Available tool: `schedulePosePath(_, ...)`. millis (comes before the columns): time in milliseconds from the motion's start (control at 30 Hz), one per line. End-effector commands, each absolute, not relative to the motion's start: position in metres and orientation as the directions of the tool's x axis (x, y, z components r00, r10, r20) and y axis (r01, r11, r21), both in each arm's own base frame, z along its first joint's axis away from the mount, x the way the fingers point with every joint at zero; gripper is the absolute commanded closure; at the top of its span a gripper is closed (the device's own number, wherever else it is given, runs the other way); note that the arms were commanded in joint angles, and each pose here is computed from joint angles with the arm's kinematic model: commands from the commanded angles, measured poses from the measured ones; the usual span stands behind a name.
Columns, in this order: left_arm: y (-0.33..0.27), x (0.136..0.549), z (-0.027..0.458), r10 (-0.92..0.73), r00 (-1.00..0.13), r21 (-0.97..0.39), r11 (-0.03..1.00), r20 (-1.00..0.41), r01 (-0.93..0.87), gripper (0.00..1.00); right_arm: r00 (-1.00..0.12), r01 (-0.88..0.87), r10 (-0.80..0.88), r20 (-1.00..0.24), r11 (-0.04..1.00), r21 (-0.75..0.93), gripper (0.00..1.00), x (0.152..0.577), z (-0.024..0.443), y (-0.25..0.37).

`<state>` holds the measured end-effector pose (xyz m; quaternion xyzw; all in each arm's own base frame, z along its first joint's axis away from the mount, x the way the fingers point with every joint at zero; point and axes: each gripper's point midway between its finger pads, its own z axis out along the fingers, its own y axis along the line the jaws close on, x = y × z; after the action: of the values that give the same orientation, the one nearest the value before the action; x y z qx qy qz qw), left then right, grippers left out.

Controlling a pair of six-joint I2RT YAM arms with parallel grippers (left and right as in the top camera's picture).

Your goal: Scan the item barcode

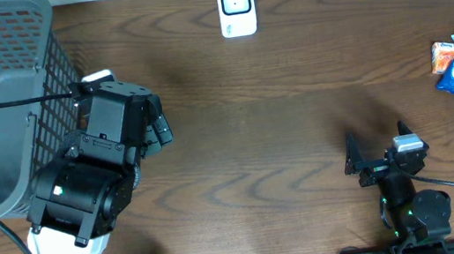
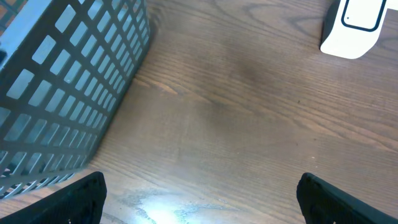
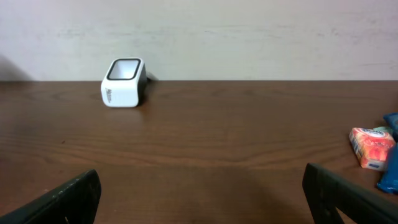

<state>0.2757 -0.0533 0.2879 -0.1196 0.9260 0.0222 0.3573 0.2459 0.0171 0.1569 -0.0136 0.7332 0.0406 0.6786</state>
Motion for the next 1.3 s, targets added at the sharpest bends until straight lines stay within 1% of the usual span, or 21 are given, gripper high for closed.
schedulePosePath(0,-0.05,0.276,0.29,-0.2,-0.712,-0.033,0.97,-0.673,-0.242,0.02,-0.078,-0.064,0.052,-0.996,0.996,0.057,0.01,0.246,0.157,0.015)
schedulePosePath(1067,-0.049,0.271,0.293,-0.203,-0.706,-0.044,0.971,-0.679,-0.237,0.02,-0.078,-0.064,0.052,-0.996,0.996,0.057,0.01,0.246,0.157,0.015)
schedulePosePath(1200,-0.041,0.261,0.282,-0.21,-0.705,-0.043,0.968,-0.677,-0.247,0.02,-0.078,-0.064,0.052,-0.996,0.996,0.057,0.01,0.246,0.157,0.015)
schedulePosePath(1267,-0.033,0.255,0.267,-0.224,-0.702,-0.044,0.963,-0.676,-0.265,0.02,-0.078,-0.064,0.052,-0.996,0.996,0.057,0.01,0.246,0.157,0.015)
